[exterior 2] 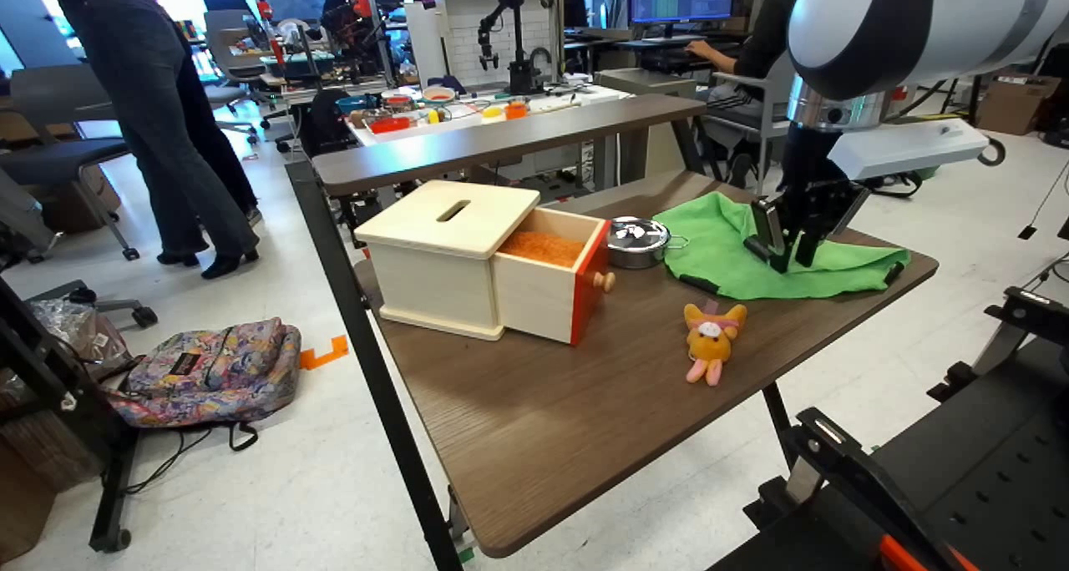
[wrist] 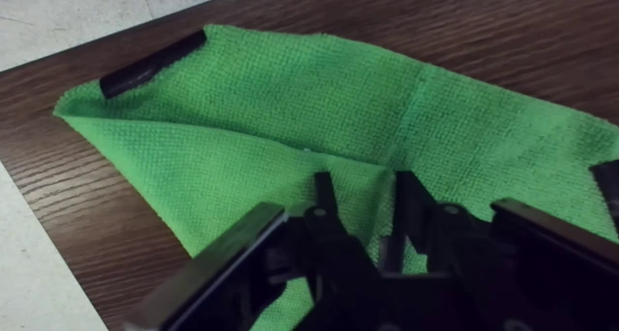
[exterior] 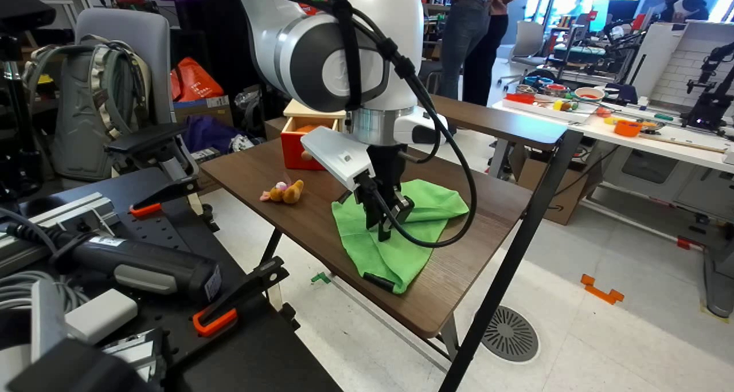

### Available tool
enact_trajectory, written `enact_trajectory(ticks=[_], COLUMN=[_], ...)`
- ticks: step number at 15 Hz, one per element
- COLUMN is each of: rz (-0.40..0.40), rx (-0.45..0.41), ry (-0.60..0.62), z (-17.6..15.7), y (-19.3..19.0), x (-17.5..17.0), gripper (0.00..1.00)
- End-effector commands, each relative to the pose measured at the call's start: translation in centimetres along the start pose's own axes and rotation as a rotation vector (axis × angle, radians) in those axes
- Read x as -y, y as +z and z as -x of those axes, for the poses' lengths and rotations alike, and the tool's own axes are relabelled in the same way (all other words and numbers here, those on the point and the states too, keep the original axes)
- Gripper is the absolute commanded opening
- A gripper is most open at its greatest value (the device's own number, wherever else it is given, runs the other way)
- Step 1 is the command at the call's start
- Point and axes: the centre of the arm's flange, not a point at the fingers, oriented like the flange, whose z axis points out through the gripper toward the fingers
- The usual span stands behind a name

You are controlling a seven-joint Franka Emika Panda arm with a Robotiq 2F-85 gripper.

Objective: Unfold the green towel

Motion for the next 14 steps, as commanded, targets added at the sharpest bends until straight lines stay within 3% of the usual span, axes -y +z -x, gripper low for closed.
enact_trajectory(ticks=[1,2,3,5,10,14], rz=[-0.012,-0.013,-0.016,-0.022,-0.033,-0.029], rx=[-0.021,-0.021,-0.027,-0.029,-0.025,-0.037], ry=[-0.001,-0.001,-0.004,-0.005,0.001,0.001], z=[-0.45,-0.44,-0.44,-0.47,-0.55,-0.68], y=[0.27,0.27,0.25,0.18,0.2,-0.63], x=[-0.08,-0.08,-0.08,-0.02,-0.13,-0.24], gripper=[0.7,0.76,0.33,0.36,0.0,0.0])
